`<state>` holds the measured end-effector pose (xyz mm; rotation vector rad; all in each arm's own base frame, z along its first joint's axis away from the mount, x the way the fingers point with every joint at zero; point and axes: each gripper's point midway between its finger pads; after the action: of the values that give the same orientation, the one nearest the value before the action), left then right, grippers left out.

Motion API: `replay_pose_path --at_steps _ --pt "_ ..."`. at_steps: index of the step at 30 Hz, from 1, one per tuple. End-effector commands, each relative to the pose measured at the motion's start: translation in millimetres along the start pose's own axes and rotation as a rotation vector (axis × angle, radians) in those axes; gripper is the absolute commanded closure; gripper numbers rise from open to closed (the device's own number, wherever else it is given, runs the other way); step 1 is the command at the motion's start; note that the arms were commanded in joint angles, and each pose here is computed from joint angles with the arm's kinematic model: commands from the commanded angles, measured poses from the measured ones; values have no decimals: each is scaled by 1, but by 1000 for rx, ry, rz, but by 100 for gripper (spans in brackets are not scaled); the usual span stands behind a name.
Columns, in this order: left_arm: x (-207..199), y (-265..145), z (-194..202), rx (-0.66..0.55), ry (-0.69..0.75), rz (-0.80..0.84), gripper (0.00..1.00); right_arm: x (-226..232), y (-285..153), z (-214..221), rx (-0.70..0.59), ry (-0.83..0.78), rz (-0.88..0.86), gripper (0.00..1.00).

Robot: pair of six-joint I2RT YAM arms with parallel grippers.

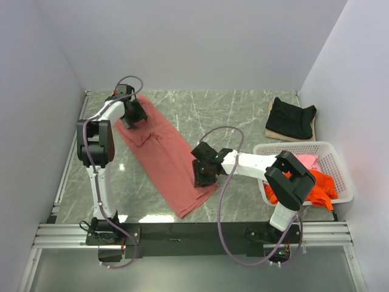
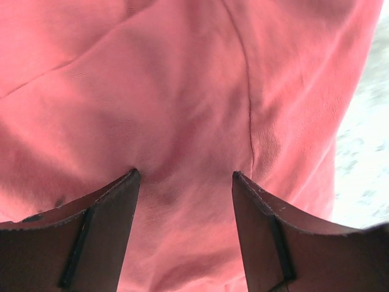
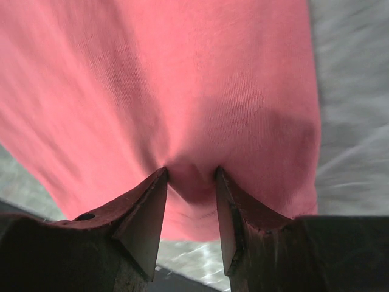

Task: Fold and stack the t-shirts
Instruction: Fold the tshirt

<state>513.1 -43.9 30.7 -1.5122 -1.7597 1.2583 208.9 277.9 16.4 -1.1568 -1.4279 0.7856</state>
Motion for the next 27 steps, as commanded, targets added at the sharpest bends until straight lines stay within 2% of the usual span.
replay_pose_path --at_steps 1,8,18,21,22,24,25,27 --pt "-11 40 20 50 52 10 31 -24 8 55 163 28 102 55" --pt "-51 59 6 10 110 77 31 3 -2 64 179 -8 48 55" --pt "-81 55 -52 -123 140 132 30 36 -7 58 192 -43 -32 55" --pt "-96 26 -76 -202 145 179 30 49 -15 45 158 -63 -51 54" --pt "-104 -3 -94 -264 147 201 29 53 -21 41 143 -71 -60 54" --pt "-107 -33 -110 -331 149 212 27 62 -34 28 99 -89 -64 54" --pt "-114 -70 -130 -411 153 230 25 71 -45 20 70 -96 -86 53" --pt "-117 -104 -140 -460 153 246 22 70 -54 12 38 -112 -67 52"
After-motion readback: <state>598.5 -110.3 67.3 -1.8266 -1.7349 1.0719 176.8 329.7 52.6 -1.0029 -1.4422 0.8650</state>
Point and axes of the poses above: each gripper's point midway between its finger pads, its own y axis out along the fingers, its own x axis along the line the jaws close on, z = x × y, and after that the axes turned 14 degrees about y, right-handed
